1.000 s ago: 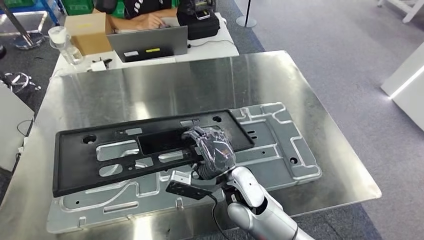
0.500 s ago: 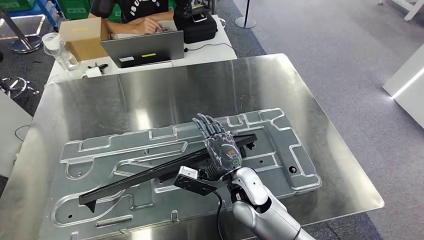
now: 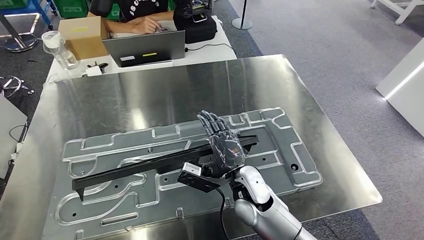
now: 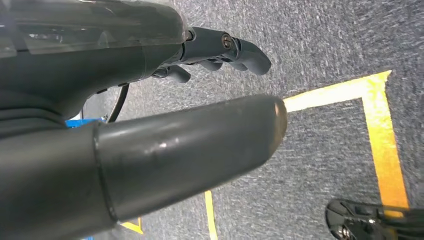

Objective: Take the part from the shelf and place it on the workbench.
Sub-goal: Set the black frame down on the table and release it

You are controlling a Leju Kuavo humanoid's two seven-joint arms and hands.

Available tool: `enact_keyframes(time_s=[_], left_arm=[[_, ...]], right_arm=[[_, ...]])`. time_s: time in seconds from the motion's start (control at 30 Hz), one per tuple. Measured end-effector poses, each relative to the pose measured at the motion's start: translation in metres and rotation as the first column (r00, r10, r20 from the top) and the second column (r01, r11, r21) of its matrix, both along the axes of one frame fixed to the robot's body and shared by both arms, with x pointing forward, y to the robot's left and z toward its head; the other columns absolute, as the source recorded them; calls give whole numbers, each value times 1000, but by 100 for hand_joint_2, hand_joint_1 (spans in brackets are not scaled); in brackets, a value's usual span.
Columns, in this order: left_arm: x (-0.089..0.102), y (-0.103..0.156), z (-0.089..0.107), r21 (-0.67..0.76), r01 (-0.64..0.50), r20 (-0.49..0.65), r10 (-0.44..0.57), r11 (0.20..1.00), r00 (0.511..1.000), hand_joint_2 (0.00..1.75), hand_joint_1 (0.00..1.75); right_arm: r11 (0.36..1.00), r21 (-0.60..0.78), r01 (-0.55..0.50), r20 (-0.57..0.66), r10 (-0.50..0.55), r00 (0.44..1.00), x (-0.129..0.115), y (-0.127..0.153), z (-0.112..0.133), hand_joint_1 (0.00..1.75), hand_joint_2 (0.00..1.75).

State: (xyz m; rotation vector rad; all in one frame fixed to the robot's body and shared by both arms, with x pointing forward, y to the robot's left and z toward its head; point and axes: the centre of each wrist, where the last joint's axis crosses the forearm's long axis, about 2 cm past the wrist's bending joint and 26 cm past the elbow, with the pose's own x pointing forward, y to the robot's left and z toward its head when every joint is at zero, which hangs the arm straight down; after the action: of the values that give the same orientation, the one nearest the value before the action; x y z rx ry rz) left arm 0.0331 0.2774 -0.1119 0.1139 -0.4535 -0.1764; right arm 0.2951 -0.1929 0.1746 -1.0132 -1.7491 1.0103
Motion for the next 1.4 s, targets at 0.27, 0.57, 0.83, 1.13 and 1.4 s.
enact_keyframes(time_s=[0.27,0.57,0.83,1.13,1.4], left_arm=[[0,0,0,0,-1,0,1,1000,1000,0,0],[1,1,0,-22,-14,18,15,1000,1000,0,0],[1,0,0,-26,-16,6,16,1000,1000,0,0],[2,0,0,-24,-13,0,13,1000,1000,0,0],[2,1,0,-22,-16,-5,15,1000,1000,0,0]], right_arm=[[1000,3,-2,-3,2,1000,-1,0,-1,0,0],[1000,10,-18,-19,18,1000,-4,1,-5,0,87],[1000,-10,22,-82,-23,996,-3,4,-13,0,175],[999,-32,34,-128,-37,991,7,7,-11,0,175],[999,-39,38,-147,-43,988,11,8,-12,0,131]])
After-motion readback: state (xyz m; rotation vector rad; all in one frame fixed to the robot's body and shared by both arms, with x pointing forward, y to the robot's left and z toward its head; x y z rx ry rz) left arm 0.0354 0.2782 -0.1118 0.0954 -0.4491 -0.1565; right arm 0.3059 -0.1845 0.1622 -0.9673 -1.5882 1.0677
